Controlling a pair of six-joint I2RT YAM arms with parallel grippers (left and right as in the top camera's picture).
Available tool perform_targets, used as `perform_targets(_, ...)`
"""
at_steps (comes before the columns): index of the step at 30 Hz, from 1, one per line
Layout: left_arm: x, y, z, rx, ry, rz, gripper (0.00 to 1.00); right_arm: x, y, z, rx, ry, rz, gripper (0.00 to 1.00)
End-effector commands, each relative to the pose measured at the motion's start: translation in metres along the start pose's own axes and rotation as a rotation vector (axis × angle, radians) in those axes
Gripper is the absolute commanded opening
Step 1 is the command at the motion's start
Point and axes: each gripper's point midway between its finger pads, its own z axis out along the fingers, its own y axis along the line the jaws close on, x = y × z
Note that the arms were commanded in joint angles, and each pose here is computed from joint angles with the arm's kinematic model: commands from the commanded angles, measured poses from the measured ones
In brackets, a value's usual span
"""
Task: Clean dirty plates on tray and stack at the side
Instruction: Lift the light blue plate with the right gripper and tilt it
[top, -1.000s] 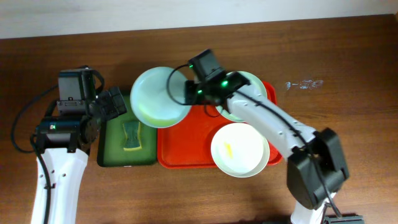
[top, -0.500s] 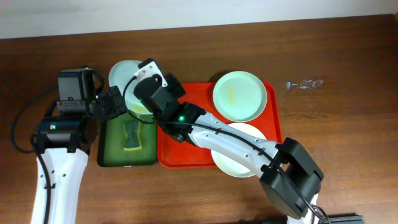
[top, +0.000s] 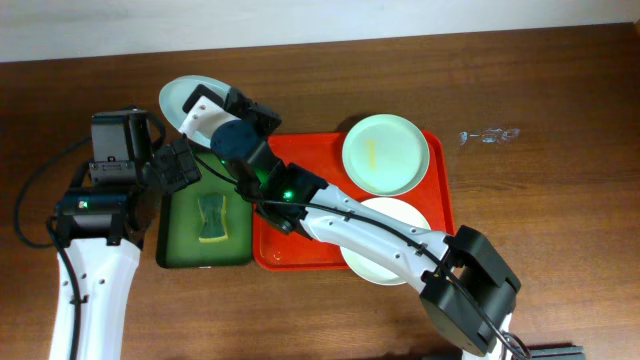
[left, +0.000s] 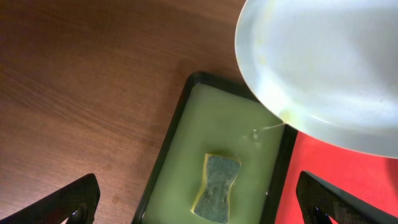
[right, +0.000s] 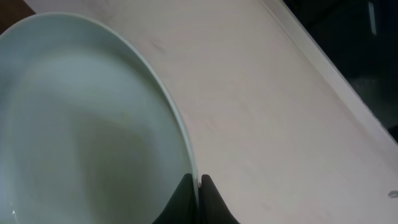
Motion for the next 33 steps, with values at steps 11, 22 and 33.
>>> perform_targets(11,-0.003,-0.003,-0.003,0.016,-0.009,-0.007,0.99,-0.037,-0.013,-0.020,0.002,-0.083,0.034,0.04)
perform_targets(22,-0.003,-0.003,-0.003,0.016,-0.009,-0.007,0.99,0.019,0.021,-0.023,-0.113,0.143,0.238,0.04)
perform_targets(33,-0.003,-0.003,-0.003,0.016,-0.009,-0.007,0.99,0.112,0.034,-0.033,-0.157,0.521,0.567,0.04)
